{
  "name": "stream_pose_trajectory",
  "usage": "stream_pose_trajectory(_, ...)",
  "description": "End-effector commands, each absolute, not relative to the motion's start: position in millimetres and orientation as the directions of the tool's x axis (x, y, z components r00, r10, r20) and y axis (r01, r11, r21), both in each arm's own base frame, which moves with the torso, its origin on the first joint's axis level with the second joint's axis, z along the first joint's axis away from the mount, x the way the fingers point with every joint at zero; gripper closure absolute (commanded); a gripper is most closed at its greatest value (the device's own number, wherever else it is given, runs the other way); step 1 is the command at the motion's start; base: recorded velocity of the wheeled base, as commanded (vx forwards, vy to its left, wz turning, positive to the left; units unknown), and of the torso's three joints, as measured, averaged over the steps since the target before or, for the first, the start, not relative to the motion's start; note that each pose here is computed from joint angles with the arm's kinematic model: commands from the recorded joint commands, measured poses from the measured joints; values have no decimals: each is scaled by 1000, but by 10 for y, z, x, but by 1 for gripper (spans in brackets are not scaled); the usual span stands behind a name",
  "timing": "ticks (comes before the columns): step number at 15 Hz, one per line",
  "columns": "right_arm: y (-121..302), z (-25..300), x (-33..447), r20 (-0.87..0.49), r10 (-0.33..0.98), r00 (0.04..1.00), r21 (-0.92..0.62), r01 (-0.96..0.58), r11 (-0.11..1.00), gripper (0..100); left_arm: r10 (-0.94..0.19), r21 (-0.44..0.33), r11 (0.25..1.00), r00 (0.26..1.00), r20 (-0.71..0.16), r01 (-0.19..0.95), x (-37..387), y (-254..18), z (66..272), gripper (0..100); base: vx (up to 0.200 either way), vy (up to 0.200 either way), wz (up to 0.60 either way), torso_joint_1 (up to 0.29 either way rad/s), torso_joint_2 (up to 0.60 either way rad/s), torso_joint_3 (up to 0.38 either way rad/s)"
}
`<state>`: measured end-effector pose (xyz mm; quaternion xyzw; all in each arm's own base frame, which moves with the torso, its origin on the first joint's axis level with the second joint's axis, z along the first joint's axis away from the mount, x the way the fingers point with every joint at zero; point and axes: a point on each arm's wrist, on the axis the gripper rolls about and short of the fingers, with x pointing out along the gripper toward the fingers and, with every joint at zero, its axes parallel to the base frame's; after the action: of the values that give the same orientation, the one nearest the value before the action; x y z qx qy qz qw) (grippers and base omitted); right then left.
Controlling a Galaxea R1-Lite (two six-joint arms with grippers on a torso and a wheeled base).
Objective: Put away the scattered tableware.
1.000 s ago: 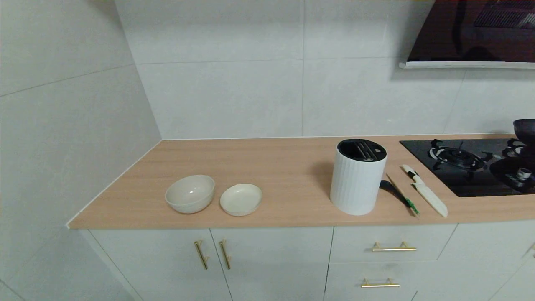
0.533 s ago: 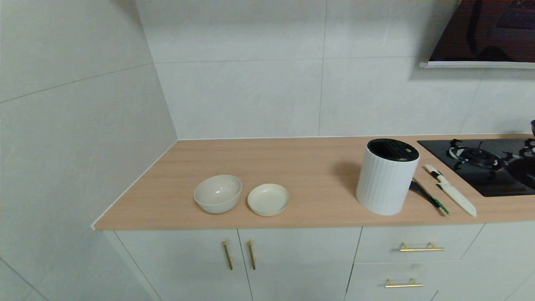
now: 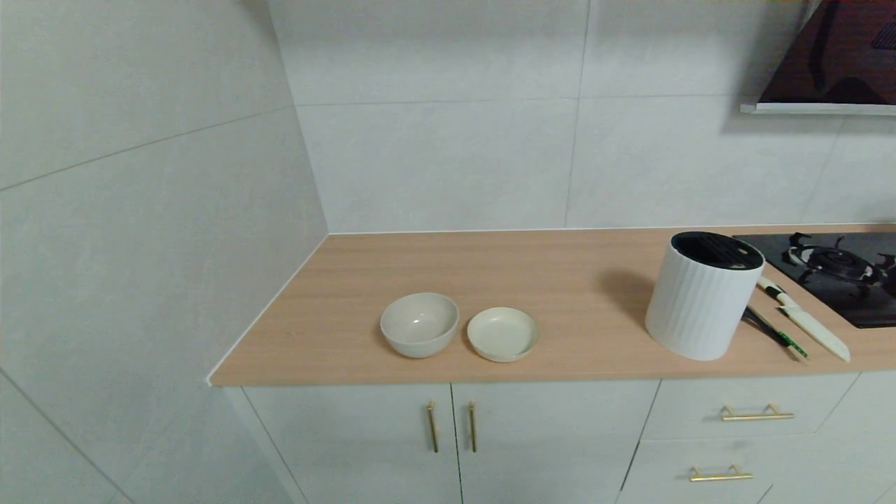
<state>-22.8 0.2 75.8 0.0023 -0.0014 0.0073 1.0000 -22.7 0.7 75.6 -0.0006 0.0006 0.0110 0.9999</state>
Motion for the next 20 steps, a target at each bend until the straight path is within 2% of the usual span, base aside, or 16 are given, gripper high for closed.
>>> stream_pose_trajectory(1, 2, 758, -228, 3, 15, 1000, 5, -15, 1000, 0, 23, -1, 1000, 1000, -2, -23, -227, 7, 755, 0, 0, 200, 0, 7, 7, 2)
stream_pose_trajectory(2, 2, 758, -228, 3, 15, 1000, 5, -15, 1000, 0, 23, -1, 1000, 1000, -3, -23, -226, 7, 755, 0, 0, 200, 0, -2, 7, 2)
stream_pose_trajectory(18, 2, 758, -228, 3, 14, 1000, 8, -14, 1000, 0, 25, -1, 1000, 1000, -2, -25, -227, 7, 755, 0, 0, 0, 0, 0, 0, 0)
stream_pose_trajectory(20, 2, 758, -228, 3, 14, 1000, 8, -14, 1000, 0, 21, -3, 1000, 1000, -2, -21, -227, 7, 755, 0, 0, 0, 0, -146, 312, 159)
